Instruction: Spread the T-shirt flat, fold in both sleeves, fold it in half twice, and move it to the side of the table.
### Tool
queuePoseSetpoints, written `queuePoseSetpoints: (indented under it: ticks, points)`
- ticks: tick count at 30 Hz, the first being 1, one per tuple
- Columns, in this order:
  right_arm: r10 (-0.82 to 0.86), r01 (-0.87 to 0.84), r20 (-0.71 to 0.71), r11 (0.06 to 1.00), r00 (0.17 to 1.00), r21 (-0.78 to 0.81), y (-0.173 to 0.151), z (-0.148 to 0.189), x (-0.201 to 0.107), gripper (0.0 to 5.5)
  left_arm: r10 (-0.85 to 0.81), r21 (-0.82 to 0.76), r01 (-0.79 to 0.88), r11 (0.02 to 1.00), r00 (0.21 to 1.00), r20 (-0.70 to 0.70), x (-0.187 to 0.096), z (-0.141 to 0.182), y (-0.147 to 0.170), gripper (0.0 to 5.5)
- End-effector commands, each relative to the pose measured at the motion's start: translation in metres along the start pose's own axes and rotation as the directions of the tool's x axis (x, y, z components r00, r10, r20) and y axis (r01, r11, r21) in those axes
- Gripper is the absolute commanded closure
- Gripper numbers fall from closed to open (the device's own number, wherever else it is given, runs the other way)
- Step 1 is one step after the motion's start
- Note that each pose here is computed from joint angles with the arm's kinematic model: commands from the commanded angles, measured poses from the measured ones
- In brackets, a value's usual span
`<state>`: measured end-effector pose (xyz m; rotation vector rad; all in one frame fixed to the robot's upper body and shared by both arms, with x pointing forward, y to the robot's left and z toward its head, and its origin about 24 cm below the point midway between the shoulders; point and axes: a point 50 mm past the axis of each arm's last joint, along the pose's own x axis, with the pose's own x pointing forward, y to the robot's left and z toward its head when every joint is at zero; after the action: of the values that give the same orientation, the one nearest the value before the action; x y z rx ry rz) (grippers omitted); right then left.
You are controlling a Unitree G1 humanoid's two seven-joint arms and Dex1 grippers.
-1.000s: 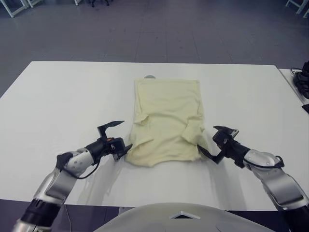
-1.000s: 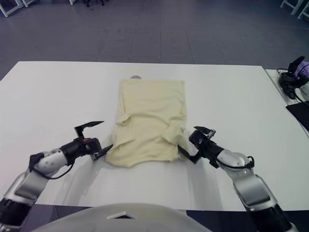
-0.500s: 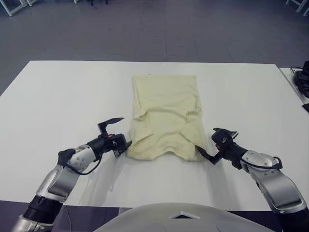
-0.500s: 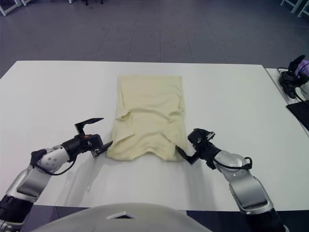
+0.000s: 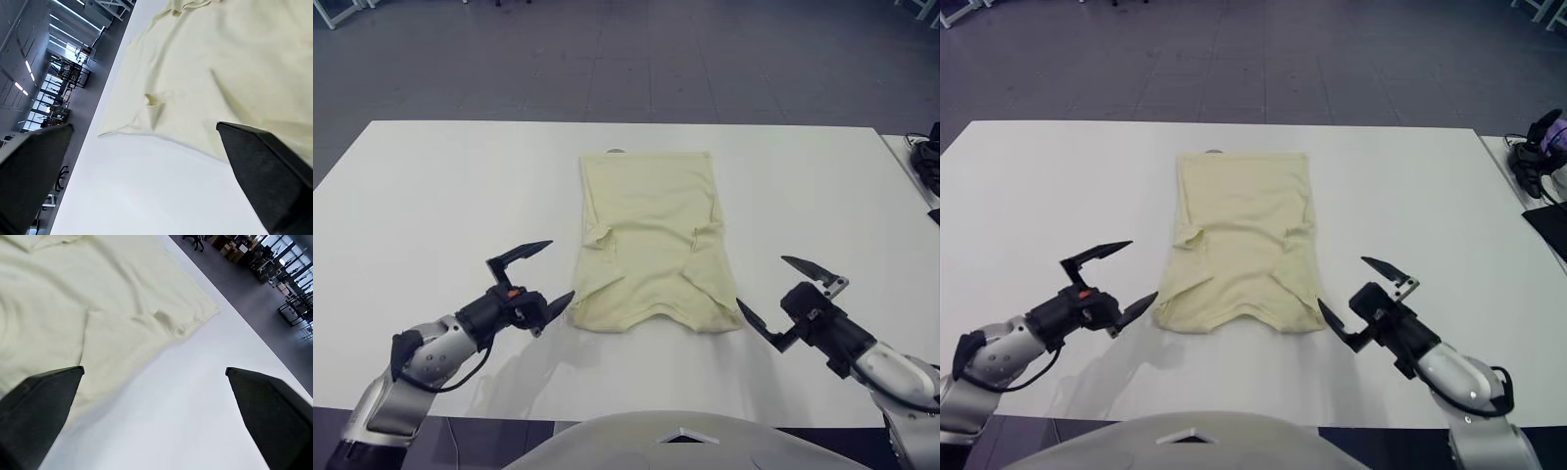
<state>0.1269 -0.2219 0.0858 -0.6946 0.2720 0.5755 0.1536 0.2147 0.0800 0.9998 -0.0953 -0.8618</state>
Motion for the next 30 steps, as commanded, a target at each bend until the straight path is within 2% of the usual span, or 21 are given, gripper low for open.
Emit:
queuePoseSetpoints:
  ticks: [1, 6, 9, 13, 19, 23, 26, 30]
  points:
    - [0.094, -0.094, -0.013, 0.992, 0.996, -0.086, 0.018, -0.015, -0.002, 0.12, -0.084, 0.015, 0.084, 0.996, 0.996, 0.007, -0.008, -0.006, -0.010, 0.10]
    - [0.145, -0.149, -0.044, 0.979, 0.989, -0.135, 0.033, -0.030, -0.002, 0.12, -0.169, 0.088, 0.171, 0.981, 0.985, -0.022, -0.005, -0.021, -0.020, 0.10]
    - [0.120, -0.132, -0.083, 0.977, 0.989, -0.165, 0.034, -0.040, 0.004, 0.12, -0.213, 0.118, 0.215, 0.969, 0.977, -0.027, 0.005, -0.029, -0.025, 0.10]
    - [0.107, -0.126, -0.120, 0.978, 0.987, -0.166, 0.041, -0.047, 0.019, 0.12, -0.270, 0.149, 0.270, 0.951, 0.963, -0.024, 0.015, -0.034, -0.030, 0.10]
    - [0.111, -0.137, -0.162, 0.978, 0.981, -0.157, 0.058, -0.056, 0.020, 0.12, -0.306, 0.167, 0.301, 0.939, 0.952, 0.005, 0.018, -0.032, -0.036, 0.10]
    - [0.133, -0.158, -0.163, 0.975, 0.978, -0.153, 0.063, -0.057, 0.016, 0.79, -0.355, 0.186, 0.348, 0.919, 0.935, 0.005, 0.017, -0.035, -0.039, 0.10]
    - [0.120, -0.141, -0.144, 0.979, 0.982, -0.146, 0.058, -0.053, 0.015, 1.36, -0.415, 0.195, 0.405, 0.893, 0.910, 0.013, 0.018, -0.036, -0.042, 0.63]
    - [0.094, -0.105, -0.103, 0.988, 0.990, -0.111, 0.049, -0.046, 0.013, 0.82, -0.532, 0.203, 0.521, 0.829, 0.846, 0.005, 0.019, -0.039, -0.047, 1.46]
